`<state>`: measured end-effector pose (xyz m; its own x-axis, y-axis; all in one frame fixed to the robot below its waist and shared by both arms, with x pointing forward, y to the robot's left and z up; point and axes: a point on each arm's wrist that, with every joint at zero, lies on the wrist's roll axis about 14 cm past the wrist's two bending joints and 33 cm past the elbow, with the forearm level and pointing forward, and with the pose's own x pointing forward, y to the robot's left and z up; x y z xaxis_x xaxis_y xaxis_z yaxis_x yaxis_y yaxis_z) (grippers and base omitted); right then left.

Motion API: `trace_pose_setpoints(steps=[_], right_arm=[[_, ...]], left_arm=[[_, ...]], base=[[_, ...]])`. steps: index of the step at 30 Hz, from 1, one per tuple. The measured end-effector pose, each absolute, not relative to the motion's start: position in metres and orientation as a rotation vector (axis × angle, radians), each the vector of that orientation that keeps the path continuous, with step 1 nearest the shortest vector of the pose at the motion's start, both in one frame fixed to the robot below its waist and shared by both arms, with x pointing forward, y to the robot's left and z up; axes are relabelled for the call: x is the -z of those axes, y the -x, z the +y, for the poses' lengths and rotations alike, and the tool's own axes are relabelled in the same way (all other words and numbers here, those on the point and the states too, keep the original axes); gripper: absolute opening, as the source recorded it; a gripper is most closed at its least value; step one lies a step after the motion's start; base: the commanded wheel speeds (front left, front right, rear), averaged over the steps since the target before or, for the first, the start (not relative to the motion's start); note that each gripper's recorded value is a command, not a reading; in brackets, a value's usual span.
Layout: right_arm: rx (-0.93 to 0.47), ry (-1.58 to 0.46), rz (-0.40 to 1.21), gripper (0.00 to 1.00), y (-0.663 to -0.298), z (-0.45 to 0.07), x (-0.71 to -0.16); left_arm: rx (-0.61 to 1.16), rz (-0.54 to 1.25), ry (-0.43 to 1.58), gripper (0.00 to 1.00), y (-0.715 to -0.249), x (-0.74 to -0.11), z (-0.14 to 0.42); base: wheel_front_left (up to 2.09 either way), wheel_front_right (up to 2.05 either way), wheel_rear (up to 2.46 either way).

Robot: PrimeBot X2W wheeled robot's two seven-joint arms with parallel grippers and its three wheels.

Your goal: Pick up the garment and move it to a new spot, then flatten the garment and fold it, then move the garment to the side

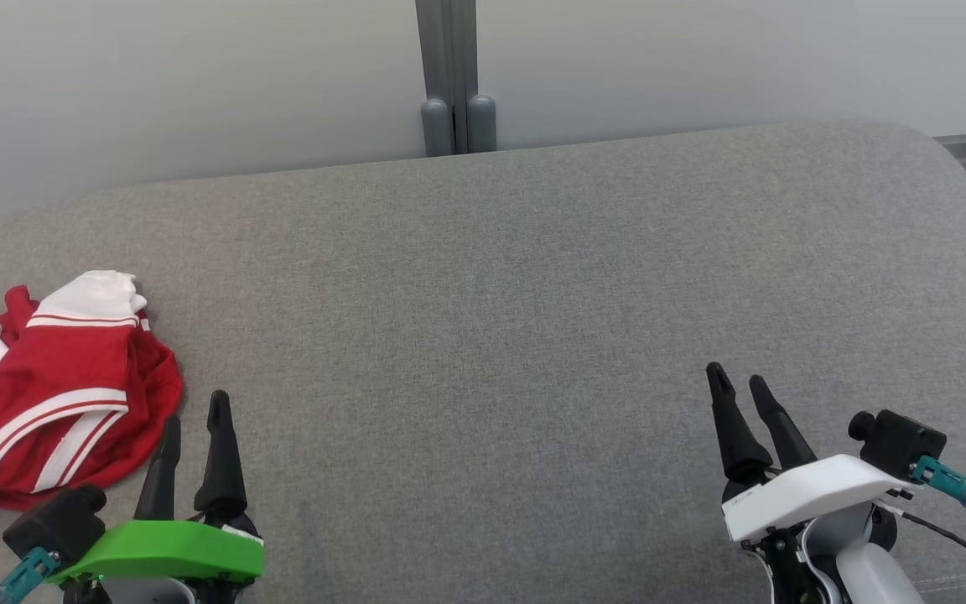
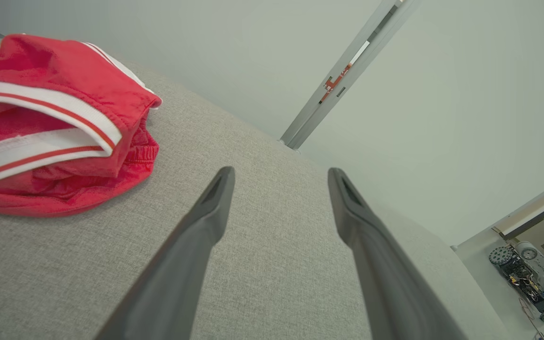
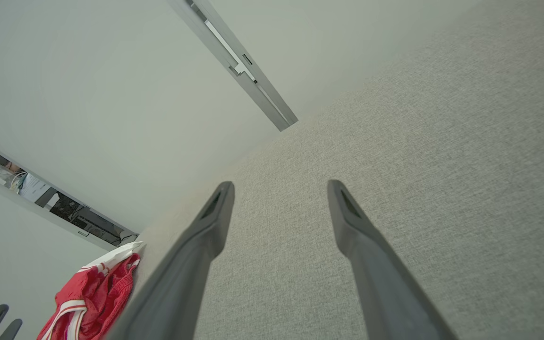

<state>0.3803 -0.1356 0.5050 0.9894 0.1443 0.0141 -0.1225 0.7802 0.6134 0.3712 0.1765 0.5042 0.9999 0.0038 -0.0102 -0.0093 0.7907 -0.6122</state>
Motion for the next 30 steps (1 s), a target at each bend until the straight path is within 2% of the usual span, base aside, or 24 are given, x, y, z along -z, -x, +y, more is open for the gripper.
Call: trace_pose_setpoints(steps=[30], right_arm=[[-0.234, -0.341, -0.027, 1.0, -0.373, -0.114, -0.512]], left_arm=[[0.045, -0.073, 0.371, 1.0, -0.36, -0.517, 0.171]], base=[[0.0, 0.0, 0.0]])
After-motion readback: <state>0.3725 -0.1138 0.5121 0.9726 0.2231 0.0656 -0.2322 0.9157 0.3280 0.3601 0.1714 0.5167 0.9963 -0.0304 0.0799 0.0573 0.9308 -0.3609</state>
